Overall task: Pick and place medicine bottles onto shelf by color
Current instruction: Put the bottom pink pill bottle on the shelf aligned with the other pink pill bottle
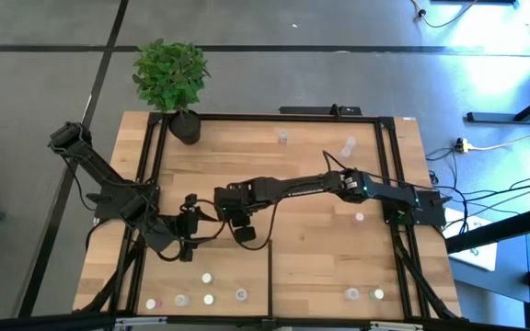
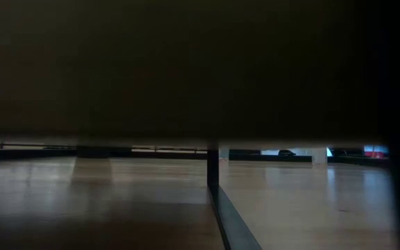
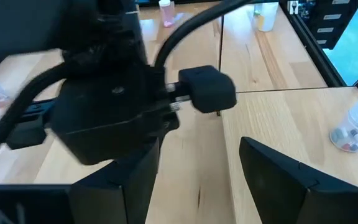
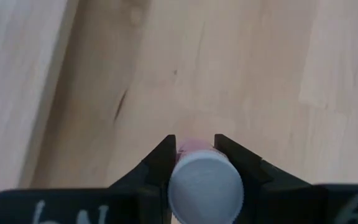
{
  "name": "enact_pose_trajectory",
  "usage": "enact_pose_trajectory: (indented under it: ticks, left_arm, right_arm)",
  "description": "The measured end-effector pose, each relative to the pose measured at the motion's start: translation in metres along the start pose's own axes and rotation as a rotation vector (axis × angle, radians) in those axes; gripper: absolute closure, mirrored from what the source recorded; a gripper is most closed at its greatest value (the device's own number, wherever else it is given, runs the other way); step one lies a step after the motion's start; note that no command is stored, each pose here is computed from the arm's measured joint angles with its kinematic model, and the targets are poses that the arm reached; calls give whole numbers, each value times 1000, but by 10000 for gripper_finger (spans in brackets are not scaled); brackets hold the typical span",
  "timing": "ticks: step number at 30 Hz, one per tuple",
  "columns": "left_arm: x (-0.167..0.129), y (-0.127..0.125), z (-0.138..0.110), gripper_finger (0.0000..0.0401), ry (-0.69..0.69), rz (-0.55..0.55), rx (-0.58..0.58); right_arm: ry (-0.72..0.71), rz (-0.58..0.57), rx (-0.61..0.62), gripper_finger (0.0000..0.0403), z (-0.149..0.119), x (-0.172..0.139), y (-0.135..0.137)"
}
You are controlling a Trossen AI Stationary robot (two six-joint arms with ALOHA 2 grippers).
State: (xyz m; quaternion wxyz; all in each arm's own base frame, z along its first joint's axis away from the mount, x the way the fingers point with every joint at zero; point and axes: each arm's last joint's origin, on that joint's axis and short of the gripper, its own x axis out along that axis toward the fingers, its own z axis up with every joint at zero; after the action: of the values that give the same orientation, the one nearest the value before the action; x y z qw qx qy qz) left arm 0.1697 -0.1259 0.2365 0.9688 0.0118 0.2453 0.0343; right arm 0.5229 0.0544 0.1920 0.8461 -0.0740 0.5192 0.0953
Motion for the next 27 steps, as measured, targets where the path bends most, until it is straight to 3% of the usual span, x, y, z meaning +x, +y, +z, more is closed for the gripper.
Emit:
enact_pose_trajectory:
  ticks: [10,27]
  left_arm:
    - [-5,-7,-2,183,-2,-39,11]
    - [-7,-9,-3,183,-2,-53,2]
  right_arm:
    - [12,35,6,301,-5,20,-3]
    - [25,60,11,295,-7,23,-3]
